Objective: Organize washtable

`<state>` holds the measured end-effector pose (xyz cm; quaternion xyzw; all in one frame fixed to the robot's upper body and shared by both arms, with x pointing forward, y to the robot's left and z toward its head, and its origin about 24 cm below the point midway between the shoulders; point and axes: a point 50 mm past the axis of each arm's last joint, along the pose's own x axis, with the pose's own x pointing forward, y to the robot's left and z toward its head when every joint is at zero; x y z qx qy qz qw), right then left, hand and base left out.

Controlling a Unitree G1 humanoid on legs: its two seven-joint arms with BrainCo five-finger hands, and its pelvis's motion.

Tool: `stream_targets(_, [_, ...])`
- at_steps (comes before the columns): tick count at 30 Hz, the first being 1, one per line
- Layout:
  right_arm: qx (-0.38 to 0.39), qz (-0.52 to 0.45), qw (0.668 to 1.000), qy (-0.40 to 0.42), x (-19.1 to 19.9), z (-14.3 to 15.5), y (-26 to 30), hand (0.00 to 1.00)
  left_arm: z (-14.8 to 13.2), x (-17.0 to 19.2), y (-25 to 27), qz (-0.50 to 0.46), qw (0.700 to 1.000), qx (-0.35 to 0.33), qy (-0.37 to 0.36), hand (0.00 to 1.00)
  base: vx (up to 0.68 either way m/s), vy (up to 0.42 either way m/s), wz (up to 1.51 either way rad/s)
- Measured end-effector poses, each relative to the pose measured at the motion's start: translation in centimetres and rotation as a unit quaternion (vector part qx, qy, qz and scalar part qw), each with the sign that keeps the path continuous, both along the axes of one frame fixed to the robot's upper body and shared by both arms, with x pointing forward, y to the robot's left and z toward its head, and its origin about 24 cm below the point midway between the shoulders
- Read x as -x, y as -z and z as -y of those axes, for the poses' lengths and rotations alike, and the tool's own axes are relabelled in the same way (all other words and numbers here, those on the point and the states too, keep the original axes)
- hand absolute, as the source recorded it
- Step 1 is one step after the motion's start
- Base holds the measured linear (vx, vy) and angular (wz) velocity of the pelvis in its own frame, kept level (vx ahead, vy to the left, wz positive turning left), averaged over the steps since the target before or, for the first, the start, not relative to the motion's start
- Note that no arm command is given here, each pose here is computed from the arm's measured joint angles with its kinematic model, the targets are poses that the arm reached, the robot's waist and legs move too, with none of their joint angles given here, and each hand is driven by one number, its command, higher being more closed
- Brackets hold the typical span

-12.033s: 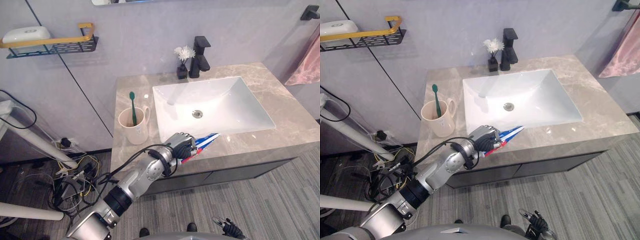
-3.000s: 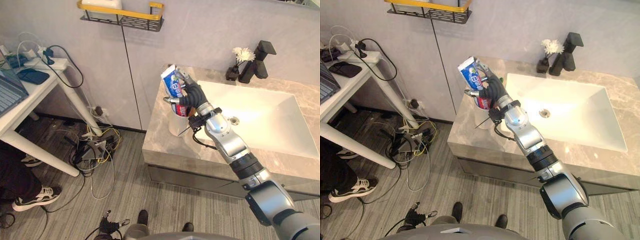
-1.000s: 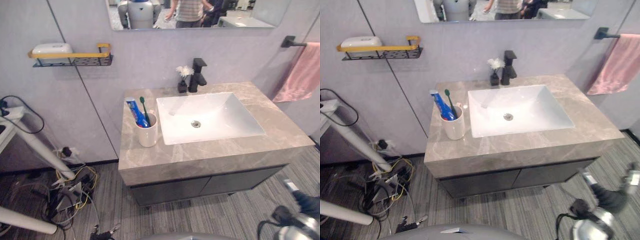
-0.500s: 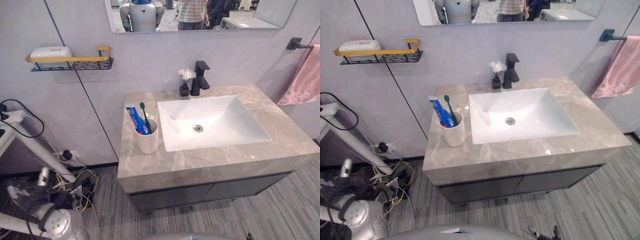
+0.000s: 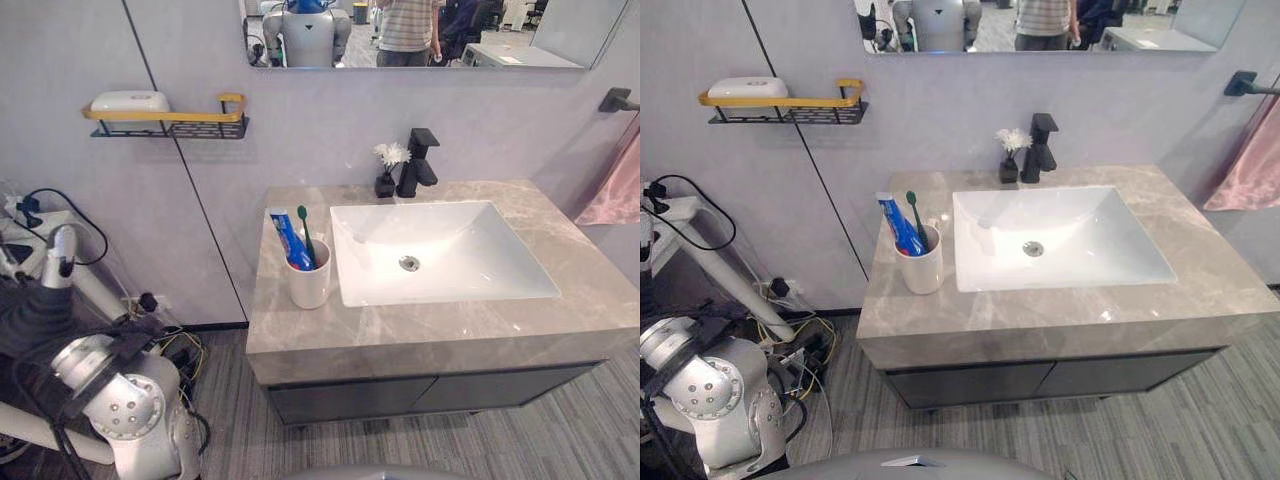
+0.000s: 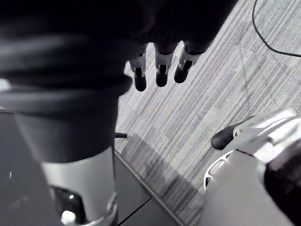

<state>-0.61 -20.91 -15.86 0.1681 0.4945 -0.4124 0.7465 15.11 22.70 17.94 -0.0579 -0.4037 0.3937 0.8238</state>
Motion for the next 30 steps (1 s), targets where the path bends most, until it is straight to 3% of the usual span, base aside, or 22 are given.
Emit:
stream_targets(12, [-0.01, -0.01, 1.0, 0.018, 0.3, -0.1, 0.4, 0.0, 5.4, -1.8, -0.5, 0.029, 0.978, -0.022, 0.204, 1.0, 0.01, 0.004, 0.06])
stream_targets(16, [-0.013, -0.014, 1.0, 0.018, 0.3, -0.2, 0.5, 0.0, 8.6, -3.6, 1.4, -0.003, 0.945, 0.004, 0.326, 1.0, 0.0, 0.0, 0.07])
stream_targets(22, [-0.013, -0.012, 1.0, 0.018, 0.2, -0.2, 0.6, 0.0, 13.9, -5.3, 5.2, -0.092, 0.867, 0.019, 0.489, 1.0, 0.0, 0.0, 0.0])
stream_targets(30, [-0.014, -0.016, 1.0, 0.021, 0.4, -0.2, 0.6, 0.0, 17.0, -6.0, 8.6, -0.174, 0.802, 0.022, 0.571, 1.0, 0.0, 0.0, 0.0])
